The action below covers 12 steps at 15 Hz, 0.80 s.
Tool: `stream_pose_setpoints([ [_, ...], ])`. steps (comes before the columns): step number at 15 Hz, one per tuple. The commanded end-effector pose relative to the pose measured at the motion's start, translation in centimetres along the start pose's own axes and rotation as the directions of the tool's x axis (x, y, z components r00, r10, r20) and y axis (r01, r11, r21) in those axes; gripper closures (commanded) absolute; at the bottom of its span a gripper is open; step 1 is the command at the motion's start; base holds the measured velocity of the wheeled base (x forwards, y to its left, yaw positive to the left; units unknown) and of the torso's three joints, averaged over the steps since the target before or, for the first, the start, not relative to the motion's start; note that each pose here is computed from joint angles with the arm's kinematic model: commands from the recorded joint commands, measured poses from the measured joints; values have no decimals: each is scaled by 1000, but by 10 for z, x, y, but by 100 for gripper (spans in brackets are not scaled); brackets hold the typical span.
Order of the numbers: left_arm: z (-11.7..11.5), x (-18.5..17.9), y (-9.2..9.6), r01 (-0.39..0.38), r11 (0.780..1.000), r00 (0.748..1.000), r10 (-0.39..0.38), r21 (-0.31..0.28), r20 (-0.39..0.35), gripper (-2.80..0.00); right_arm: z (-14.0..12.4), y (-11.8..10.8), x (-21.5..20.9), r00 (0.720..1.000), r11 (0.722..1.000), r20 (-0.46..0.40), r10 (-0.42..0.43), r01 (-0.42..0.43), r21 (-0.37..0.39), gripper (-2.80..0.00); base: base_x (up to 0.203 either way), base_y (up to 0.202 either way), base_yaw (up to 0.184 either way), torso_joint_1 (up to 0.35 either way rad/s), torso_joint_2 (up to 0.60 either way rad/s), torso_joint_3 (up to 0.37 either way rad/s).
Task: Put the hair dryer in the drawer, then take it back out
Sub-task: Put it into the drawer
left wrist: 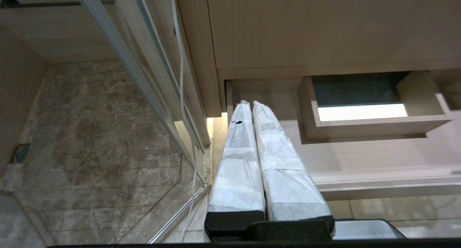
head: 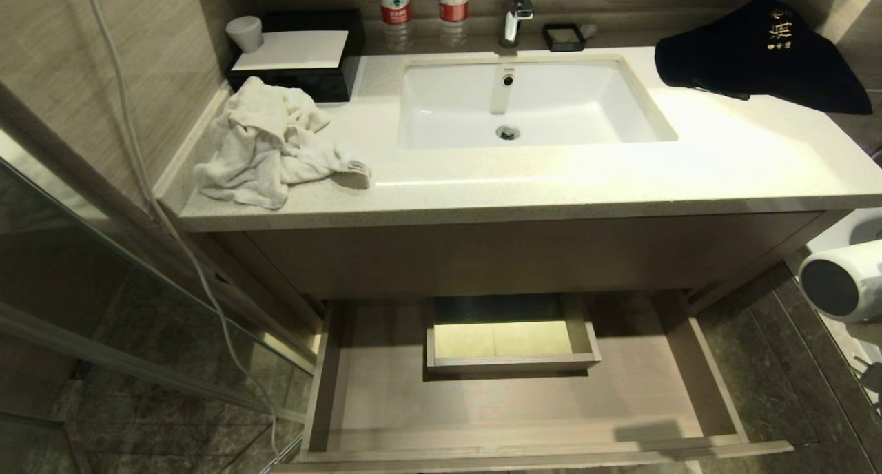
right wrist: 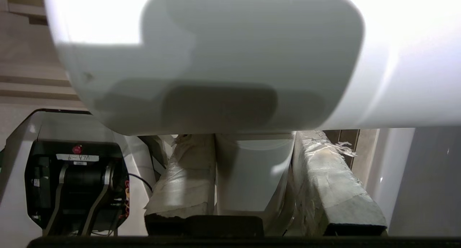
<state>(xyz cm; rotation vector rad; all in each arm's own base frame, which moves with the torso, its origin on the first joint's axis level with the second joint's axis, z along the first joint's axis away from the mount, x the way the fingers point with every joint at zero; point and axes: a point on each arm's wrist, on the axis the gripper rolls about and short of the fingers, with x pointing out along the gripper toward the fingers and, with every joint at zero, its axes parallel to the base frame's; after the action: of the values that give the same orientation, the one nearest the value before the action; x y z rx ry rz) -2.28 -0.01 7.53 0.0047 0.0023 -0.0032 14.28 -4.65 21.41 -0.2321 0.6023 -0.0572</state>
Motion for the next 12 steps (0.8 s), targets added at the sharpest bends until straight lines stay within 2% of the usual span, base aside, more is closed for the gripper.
stream_pose_setpoints([
  [1, 0, 0, 0, 0, 1000, 1000, 0, 0, -2, 0, -4, 1, 1, 1000, 1000, -12, 7, -7, 0, 0, 0, 0, 0, -156, 344, 187],
  [8, 0, 0, 0, 0, 1000, 1000, 0, 0, -2, 0, -14, 6, 1, 999, 1000, -34, 16, -16, 2, 0, 0, 0, 0, -162, 359, 193],
  [12, 0, 0, 0, 0, 1000, 1000, 0, 0, -2, 0, -21, 9, 1, 998, 1000, -52, 24, -23, 5, 0, 0, 0, 0, -227, 516, 279],
])
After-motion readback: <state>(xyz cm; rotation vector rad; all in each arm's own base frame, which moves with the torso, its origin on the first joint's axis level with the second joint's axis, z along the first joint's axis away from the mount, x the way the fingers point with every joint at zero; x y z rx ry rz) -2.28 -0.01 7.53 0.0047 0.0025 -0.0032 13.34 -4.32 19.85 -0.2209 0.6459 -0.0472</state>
